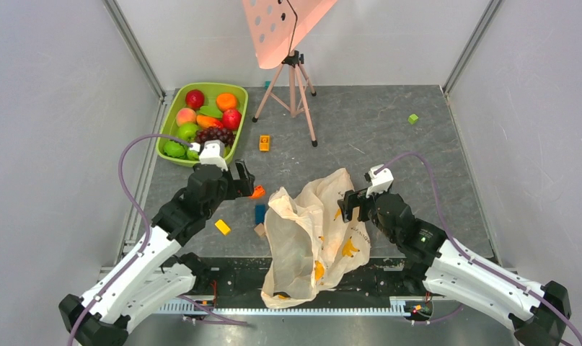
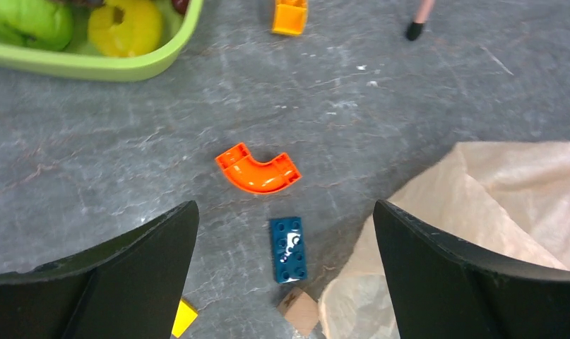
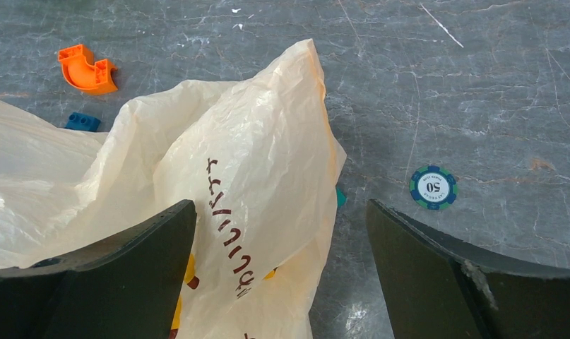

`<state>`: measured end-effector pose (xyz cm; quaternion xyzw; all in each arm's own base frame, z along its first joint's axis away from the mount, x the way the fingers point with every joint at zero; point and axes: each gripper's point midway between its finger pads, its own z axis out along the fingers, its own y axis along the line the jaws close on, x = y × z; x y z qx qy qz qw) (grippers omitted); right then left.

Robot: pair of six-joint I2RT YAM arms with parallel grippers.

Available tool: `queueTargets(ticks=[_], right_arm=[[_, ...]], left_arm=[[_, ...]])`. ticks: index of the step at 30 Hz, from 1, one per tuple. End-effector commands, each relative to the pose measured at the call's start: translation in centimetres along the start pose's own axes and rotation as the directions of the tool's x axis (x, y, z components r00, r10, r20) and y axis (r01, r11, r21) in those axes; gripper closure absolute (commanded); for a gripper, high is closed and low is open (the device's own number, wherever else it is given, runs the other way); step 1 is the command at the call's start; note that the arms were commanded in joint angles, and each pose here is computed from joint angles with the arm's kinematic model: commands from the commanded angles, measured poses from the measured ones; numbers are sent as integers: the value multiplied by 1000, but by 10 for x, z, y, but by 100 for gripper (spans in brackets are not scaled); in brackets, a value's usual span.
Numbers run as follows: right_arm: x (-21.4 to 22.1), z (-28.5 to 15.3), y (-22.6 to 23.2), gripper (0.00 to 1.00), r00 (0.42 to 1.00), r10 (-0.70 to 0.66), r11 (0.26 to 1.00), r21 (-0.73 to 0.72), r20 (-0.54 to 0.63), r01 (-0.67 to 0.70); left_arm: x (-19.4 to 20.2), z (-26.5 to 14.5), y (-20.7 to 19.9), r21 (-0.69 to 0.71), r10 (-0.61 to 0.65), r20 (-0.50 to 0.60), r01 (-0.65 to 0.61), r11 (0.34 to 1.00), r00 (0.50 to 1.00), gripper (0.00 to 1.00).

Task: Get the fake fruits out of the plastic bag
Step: Reset both arms

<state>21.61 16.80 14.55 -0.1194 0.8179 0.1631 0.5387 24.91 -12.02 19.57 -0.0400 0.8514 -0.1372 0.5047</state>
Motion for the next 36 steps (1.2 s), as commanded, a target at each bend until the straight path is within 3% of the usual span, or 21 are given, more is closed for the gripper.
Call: queueTargets(ticks=[1, 4, 9, 14, 22, 36], right_arm=[[5, 0, 3, 7, 1000, -1, 1000, -27, -3, 1], [10, 0, 8, 7, 1000, 0, 998, -57, -15, -1], [16, -2, 10, 7, 1000, 1, 997, -82, -26, -3], [18, -6, 9, 7, 1000, 0, 996, -87, -26, -2], [20, -11, -6, 6, 1000, -5, 1000, -25, -12, 5], [25, -13, -14, 4, 1000, -1, 1000, 7, -18, 1]], left_arm=[[1, 15, 19, -79, -129, 22, 130, 988, 991, 0], [1, 27, 22, -100, -122, 30, 125, 987, 992, 0], [-26, 52, 30, -191, -81, 133, 106, 976, 988, 0], [-24, 69, 21, -189, -46, 71, 59, 980, 996, 0], [20, 58, 31, -237, -128, -83, 105, 966, 988, 0], [24, 36, 41, -211, -140, -14, 134, 968, 990, 0]])
